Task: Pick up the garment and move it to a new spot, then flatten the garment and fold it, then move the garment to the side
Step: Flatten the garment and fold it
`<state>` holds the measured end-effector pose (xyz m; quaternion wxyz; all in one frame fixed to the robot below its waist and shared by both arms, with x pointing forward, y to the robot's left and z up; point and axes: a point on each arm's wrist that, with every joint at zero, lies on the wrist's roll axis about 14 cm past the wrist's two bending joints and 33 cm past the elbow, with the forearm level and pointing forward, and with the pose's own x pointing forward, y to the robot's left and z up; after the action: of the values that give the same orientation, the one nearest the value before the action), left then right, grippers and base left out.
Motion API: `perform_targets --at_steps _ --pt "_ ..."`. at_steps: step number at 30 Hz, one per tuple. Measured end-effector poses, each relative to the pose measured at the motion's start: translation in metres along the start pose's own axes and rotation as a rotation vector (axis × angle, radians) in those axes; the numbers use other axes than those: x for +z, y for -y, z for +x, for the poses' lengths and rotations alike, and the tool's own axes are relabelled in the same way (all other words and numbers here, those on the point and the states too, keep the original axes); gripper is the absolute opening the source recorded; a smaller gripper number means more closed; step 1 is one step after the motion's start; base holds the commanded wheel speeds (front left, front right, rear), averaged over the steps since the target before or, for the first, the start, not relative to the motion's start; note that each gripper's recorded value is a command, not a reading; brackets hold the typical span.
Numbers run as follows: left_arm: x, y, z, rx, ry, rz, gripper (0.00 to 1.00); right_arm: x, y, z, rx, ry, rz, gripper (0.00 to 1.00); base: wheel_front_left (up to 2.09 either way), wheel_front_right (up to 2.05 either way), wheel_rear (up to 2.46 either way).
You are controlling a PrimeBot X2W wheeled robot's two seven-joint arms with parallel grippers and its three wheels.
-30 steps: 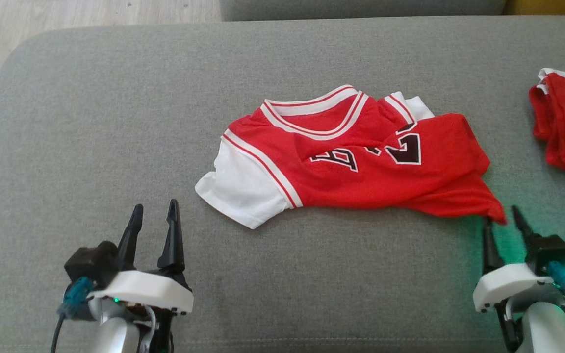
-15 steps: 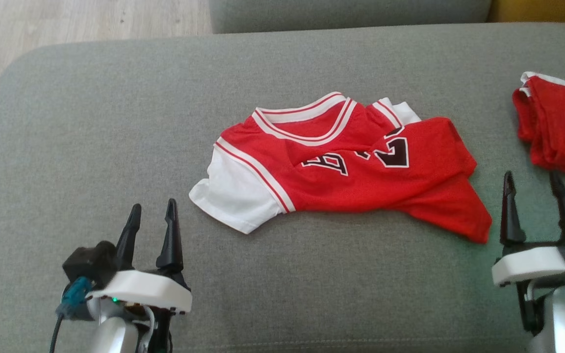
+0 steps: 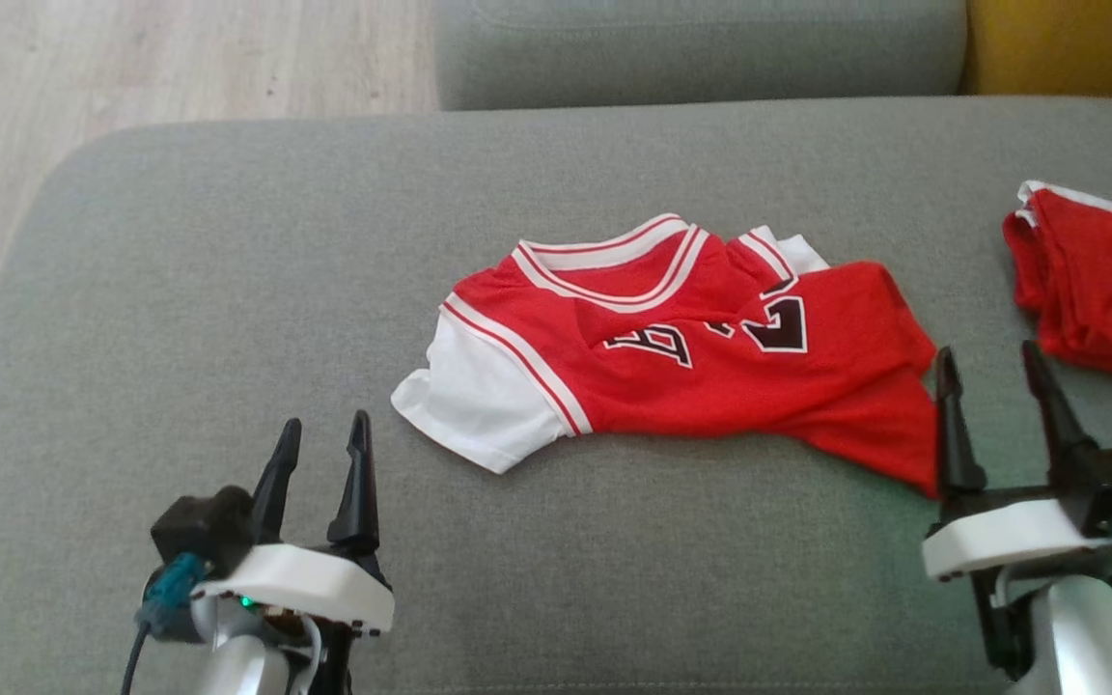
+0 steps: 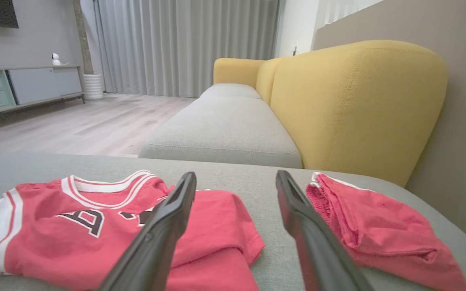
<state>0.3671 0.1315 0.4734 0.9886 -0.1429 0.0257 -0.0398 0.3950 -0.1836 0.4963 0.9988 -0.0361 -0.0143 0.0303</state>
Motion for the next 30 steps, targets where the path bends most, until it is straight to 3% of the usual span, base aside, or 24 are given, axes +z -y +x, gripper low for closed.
perform_targets --at_steps 9,30 --pt "0.004 0.003 -0.009 -0.004 0.011 -0.004 1.00 -0.005 -0.031 -0.004 0.080 -0.019 0.078 1.00 0.00 0.00 0.00" --pt "-0.006 0.003 -0.007 -0.006 -0.019 -0.004 1.00 -0.024 -0.037 -0.009 0.092 -0.071 0.099 1.00 0.00 0.00 0.00"
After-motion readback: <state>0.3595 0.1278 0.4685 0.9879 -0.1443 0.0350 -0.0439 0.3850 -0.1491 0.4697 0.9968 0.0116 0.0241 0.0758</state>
